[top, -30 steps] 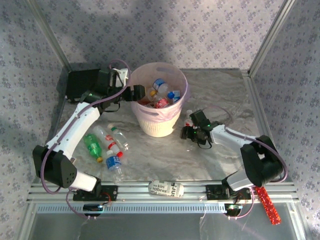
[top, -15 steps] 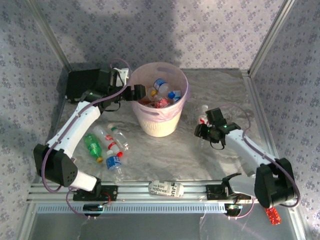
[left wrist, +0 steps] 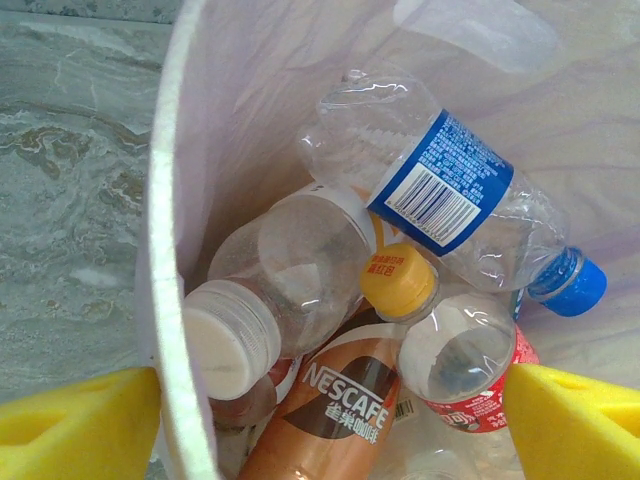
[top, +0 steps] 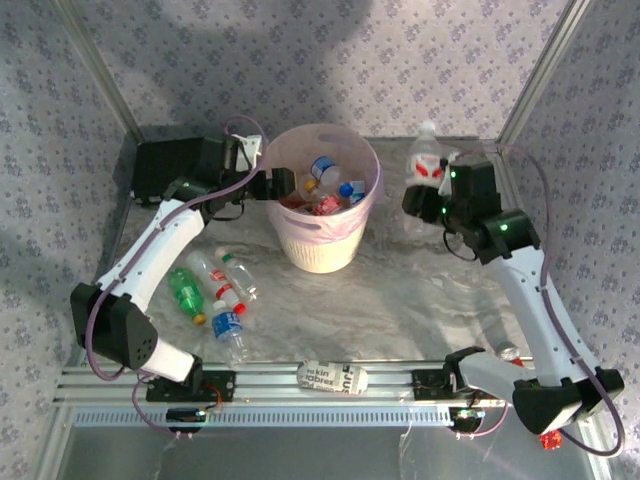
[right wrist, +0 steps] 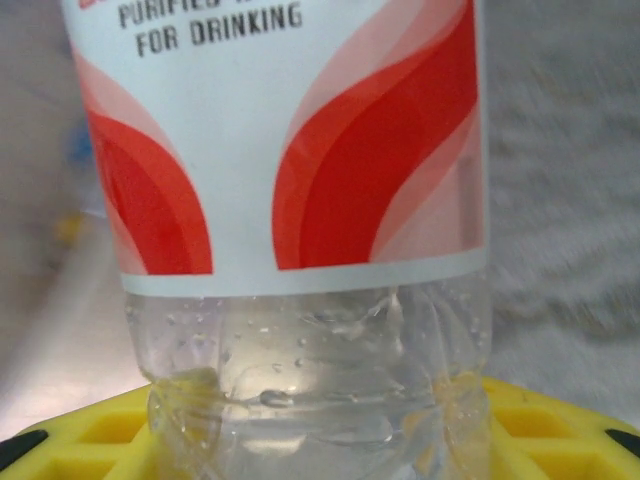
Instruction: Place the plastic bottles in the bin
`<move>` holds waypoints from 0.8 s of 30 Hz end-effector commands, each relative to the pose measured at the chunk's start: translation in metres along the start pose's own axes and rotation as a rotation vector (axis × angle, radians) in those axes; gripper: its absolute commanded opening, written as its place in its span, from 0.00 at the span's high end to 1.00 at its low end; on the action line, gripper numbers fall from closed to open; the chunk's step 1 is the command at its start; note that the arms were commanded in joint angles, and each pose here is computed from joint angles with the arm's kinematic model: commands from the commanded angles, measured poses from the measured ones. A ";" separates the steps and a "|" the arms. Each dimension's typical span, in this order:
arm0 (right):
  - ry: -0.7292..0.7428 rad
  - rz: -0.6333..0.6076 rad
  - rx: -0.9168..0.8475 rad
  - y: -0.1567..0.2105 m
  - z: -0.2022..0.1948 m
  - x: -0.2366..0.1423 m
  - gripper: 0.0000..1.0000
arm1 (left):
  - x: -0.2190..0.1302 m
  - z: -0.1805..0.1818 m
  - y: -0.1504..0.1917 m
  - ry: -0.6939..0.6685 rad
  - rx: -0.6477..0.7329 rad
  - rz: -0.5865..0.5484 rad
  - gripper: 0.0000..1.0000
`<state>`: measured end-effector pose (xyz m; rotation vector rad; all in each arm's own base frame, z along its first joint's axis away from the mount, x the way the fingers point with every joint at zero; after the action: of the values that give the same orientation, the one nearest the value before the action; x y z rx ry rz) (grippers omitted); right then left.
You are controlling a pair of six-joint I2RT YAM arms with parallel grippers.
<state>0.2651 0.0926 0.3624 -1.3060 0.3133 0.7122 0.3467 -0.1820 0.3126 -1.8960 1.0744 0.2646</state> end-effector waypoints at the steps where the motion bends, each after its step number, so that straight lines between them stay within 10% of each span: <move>1: -0.054 -0.054 -0.110 -0.030 0.030 -0.016 0.45 | 0.007 -0.010 0.005 0.033 0.017 0.039 0.12; 10: -0.216 -0.048 -0.257 -0.066 0.121 0.028 0.45 | 0.015 -0.030 0.007 0.054 0.053 0.046 0.12; 24: -0.181 0.134 -0.290 -0.024 0.121 0.090 0.36 | -0.004 -0.039 -0.002 0.052 0.088 0.008 0.12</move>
<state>0.3352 0.2339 0.3520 -1.4762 0.1872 1.0084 0.3431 -0.2095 0.3183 -1.8393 1.1157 0.2358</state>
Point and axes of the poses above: each hand's point on the last joint's axis, 136 mm out from that joint toward the fingers, its own x axis out along the fingers, its own z axis along the line the jaws close on, y = z × x, the point moved 6 cm from there along -x, back along the fingers, and after that the axes turned 10 degrees about -x, right-handed, at the moved point
